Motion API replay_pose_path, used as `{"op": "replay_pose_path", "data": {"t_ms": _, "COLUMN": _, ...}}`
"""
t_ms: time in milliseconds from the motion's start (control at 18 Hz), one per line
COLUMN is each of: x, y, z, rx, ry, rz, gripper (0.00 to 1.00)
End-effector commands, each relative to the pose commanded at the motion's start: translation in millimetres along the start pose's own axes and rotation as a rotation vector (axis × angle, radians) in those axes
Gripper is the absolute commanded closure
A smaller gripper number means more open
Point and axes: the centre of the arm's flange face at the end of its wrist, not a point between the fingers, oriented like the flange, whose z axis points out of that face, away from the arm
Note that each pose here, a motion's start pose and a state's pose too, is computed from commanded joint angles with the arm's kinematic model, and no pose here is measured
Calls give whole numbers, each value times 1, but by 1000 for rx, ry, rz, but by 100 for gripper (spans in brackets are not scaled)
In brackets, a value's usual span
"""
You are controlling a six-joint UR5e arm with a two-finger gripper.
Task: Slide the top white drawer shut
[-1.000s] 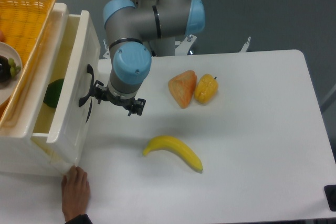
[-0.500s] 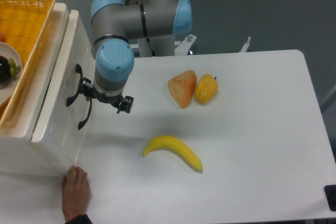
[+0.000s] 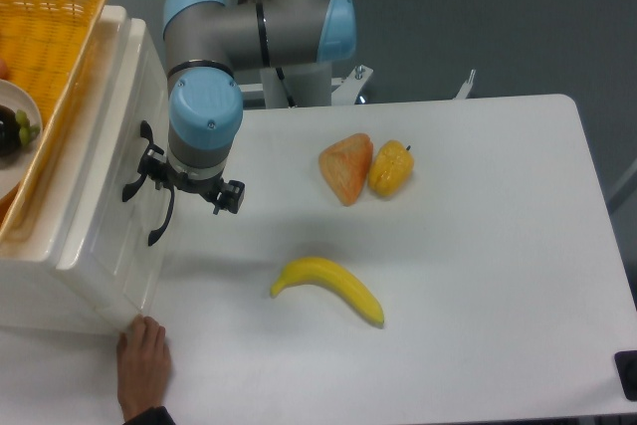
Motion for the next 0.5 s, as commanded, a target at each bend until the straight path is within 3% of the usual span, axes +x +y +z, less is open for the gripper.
{"op": "replay_pose_path", "data": {"t_ms": 278, "x": -20, "y": 4, "z": -7, "rx": 13, "ry": -13, "rz": -18, "gripper": 0}}
{"op": "replay_pose_path", "data": {"t_ms": 500, "x": -60, "y": 15, "z": -24, "rx": 4, "ry": -84, "rz": 12, "gripper": 0}}
